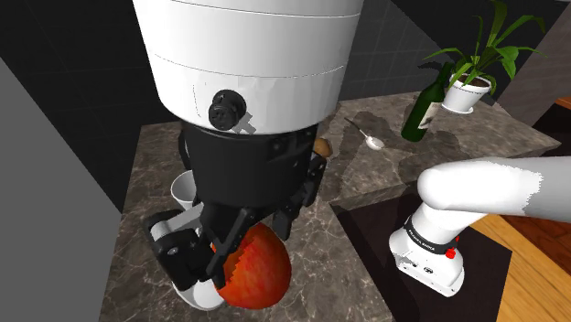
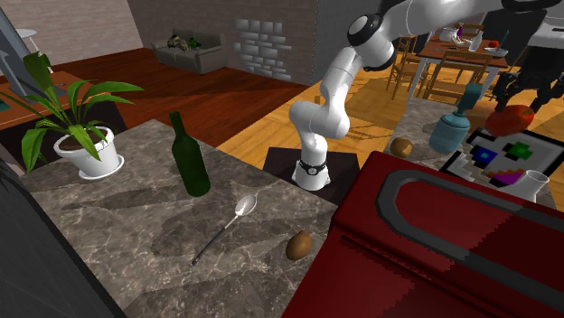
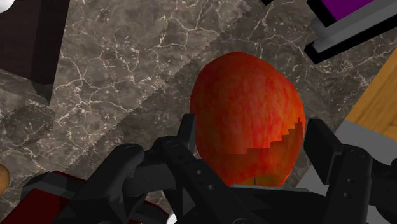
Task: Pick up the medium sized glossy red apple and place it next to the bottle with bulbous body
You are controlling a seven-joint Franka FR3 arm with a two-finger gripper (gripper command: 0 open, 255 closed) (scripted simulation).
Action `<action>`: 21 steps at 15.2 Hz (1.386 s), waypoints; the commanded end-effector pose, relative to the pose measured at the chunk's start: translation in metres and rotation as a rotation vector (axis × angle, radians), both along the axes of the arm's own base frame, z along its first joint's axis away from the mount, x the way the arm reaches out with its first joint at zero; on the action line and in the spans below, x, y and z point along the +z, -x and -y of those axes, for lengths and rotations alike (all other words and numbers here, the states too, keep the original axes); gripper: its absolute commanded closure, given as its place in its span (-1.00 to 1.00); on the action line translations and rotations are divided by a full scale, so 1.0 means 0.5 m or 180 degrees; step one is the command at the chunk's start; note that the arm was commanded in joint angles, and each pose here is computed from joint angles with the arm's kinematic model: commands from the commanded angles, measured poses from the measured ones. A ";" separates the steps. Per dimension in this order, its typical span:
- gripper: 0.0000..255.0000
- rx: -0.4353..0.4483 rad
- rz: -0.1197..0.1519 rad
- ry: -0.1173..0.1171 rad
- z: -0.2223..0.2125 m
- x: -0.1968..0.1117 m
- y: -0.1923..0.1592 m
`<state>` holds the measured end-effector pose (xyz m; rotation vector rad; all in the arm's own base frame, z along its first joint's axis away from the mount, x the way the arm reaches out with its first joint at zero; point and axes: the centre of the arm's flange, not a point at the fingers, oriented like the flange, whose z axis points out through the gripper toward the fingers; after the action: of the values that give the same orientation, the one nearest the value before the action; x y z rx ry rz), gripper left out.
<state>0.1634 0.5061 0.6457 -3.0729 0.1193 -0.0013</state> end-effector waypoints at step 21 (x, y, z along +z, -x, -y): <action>1.00 0.0000 0.0001 -0.0001 -0.001 -0.232 0.001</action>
<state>0.1634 0.5063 0.5347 -3.0730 0.1192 -0.0016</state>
